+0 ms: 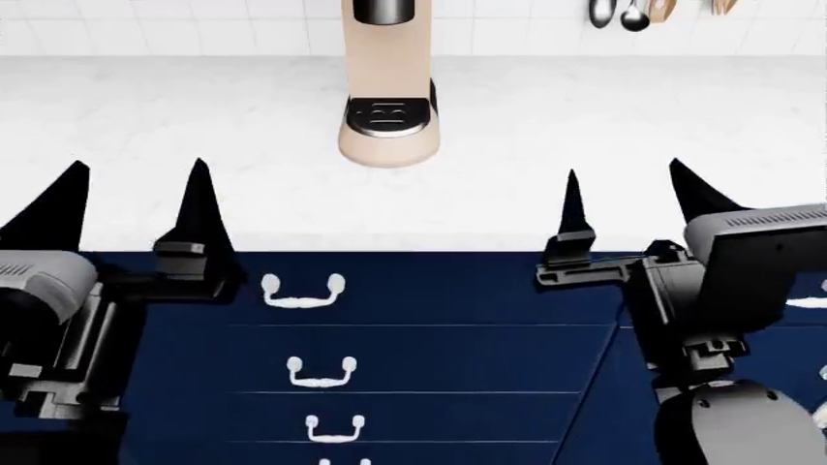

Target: Pick the mug from the cabinet, place it under the coffee machine dispenser, and press the start button.

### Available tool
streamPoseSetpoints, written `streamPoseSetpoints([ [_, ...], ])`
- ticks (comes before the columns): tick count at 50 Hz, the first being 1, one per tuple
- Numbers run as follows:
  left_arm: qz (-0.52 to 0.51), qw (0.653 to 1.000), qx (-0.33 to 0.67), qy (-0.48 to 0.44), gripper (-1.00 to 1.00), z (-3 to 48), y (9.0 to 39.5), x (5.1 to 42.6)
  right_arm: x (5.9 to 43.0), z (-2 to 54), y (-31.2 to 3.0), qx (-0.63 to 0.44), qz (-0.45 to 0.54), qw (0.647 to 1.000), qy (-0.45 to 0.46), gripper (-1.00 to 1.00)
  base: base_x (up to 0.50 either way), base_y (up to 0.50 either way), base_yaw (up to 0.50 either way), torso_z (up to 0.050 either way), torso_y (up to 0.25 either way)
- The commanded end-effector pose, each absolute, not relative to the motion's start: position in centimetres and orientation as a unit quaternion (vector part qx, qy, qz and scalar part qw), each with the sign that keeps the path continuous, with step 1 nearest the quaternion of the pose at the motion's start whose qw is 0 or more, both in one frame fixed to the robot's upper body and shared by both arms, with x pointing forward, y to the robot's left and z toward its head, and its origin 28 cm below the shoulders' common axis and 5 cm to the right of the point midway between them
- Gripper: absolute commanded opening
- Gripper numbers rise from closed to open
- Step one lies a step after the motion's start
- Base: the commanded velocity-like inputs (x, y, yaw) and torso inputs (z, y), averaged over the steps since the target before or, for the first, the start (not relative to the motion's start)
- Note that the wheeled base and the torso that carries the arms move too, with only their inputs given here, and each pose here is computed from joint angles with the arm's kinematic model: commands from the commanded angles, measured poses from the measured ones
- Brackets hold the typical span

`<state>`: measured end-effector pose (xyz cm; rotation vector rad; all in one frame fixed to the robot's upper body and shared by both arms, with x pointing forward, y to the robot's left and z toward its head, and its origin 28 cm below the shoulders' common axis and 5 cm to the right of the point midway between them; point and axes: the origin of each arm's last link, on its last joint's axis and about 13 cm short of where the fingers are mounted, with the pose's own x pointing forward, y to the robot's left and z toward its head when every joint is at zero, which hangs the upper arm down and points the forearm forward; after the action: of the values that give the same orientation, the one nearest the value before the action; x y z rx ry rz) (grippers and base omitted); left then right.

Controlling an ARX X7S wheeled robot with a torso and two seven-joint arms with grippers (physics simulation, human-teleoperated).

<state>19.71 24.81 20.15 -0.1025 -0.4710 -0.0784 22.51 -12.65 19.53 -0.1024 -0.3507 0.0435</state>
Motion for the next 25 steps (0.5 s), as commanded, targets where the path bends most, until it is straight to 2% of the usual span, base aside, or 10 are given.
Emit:
streamPoseSetpoints([
  [1, -0.056, 0.95, -0.04, -0.306, 1.0, 23.3, 24.9, 18.4, 21.2, 24.2, -14.1, -0.059, 0.017, 0.971, -0.23, 1.0, 0.0, 0.0, 0.0, 0.043, 0.107],
  [25, -0.052, 0.94, -0.049, -0.334, 1.0, 24.2, 24.8, 17.7, 20.5, 25.7, -14.0, -0.058, 0.02, 0.965, -0.254, 1.0, 0.0, 0.0, 0.0, 0.043, 0.106],
])
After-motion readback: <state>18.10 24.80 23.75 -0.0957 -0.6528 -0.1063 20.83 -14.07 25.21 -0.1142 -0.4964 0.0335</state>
